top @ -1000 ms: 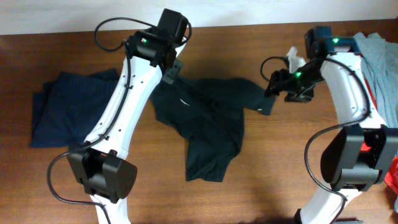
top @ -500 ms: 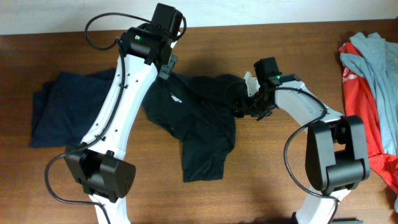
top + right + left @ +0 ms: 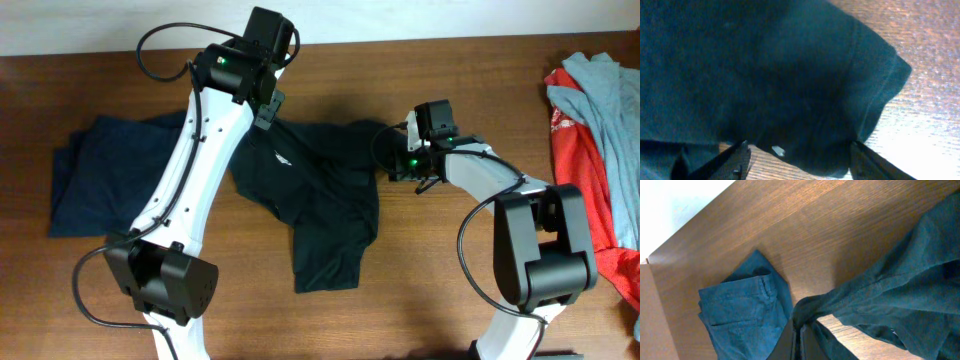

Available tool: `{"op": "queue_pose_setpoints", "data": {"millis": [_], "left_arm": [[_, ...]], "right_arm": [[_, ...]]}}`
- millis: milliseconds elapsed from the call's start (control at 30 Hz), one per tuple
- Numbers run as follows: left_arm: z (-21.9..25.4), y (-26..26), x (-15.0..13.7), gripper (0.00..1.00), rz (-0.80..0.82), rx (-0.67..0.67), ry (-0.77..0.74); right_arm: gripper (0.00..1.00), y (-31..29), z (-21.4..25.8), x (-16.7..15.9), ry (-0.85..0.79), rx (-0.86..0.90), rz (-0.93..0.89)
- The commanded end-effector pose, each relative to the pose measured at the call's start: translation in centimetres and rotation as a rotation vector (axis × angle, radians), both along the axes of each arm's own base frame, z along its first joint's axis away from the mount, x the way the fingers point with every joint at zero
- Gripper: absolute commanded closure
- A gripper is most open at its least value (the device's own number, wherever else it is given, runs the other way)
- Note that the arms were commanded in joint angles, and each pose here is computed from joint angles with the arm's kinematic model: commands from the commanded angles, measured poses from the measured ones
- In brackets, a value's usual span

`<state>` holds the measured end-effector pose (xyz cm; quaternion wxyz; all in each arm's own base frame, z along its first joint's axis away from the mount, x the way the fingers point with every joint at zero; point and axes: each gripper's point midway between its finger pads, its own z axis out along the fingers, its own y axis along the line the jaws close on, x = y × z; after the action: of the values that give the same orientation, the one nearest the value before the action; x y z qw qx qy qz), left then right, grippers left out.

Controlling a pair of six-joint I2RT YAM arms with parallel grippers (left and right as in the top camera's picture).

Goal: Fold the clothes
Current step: 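Lift the shirt with both grippers, shake it out, lay it flat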

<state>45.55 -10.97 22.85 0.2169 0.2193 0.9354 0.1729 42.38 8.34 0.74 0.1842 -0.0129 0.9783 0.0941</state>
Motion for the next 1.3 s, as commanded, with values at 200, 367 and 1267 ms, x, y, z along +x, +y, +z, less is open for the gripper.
{"op": "queue_pose_setpoints", "data": {"millis": [200, 367, 1267], "left_arm": [[1.3, 0.5, 0.2, 1.00, 0.023, 0.001, -0.038], [3.2, 0.6, -0.1, 1.00, 0.027, -0.018, -0.081], [33.0, 5.5, -22.9, 1.00, -0.154, -0.410, -0.787]], "right_arm": [[0.96, -1.2, 0.3, -0.5, 0.037, -0.021, -0.031], [0.96, -3.7, 8.3, 0.3, -0.045, -0.013, -0.094], [0.96, -10.8, 45.6, -19.0, -0.842, -0.112, -0.365]]}}
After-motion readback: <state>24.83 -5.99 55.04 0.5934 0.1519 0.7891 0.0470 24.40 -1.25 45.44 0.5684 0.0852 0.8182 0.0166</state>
